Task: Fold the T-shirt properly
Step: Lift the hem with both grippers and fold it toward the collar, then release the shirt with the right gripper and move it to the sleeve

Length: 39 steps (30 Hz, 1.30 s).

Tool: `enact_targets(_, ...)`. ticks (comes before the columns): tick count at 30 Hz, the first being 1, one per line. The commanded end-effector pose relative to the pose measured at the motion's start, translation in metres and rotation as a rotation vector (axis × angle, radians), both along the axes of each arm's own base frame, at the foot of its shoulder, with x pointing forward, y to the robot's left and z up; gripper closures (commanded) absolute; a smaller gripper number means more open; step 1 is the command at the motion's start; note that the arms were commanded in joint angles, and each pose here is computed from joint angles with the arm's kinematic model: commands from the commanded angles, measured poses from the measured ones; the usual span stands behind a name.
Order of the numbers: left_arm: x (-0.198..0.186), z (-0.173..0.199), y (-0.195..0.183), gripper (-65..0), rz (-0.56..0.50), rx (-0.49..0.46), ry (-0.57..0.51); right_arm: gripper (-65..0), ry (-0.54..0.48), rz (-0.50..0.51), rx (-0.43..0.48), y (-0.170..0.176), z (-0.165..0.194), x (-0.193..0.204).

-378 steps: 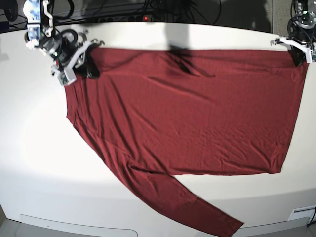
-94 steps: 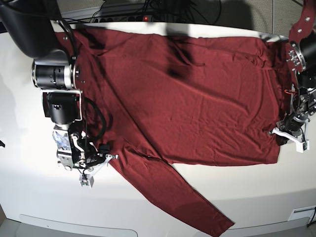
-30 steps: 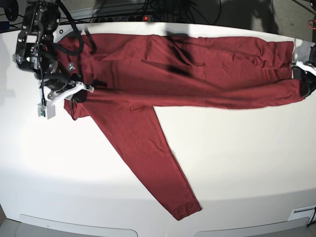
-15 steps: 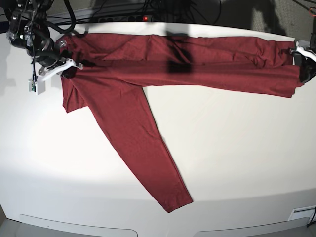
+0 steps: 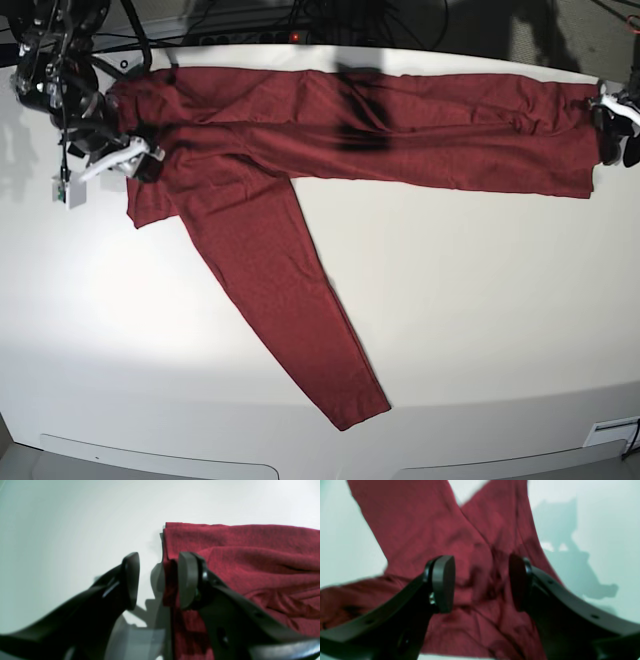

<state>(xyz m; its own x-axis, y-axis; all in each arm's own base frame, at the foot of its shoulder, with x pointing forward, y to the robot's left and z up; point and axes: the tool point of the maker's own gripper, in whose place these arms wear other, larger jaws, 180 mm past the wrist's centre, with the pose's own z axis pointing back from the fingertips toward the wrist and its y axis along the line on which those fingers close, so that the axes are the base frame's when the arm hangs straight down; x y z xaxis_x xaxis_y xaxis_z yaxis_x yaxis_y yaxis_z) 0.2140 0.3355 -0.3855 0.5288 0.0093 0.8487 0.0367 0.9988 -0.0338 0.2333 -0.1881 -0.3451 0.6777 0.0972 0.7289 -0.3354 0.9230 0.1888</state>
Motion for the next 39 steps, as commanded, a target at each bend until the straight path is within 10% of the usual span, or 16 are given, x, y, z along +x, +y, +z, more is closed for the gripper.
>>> enact_targets(1, 0.012, 0.019, 0.006, -25.0, -0.005, 0.013, -0.066, -34.5, -0.058, 0.014, -0.002, 0.001, 0.015, 0.011)
enact_targets(19, 0.024, 0.026, 0.005, -25.0, -0.003, 0.009, -0.097, -34.5, -0.150, 0.211, 0.019, 0.094, 0.026, 0.130)
enact_targets(32, 0.025, 0.028, 0.005, -25.0, -0.003, 0.008, -0.110, -34.5, -0.005, 0.148, 0.078, 0.082, 0.018, 0.233)
enact_targets(39, 0.026, 0.031, 0.005, -25.0, -0.002, 0.008, -0.128, -34.4, 0.074, 0.152, -0.079, 0.068, -0.008, 0.252)
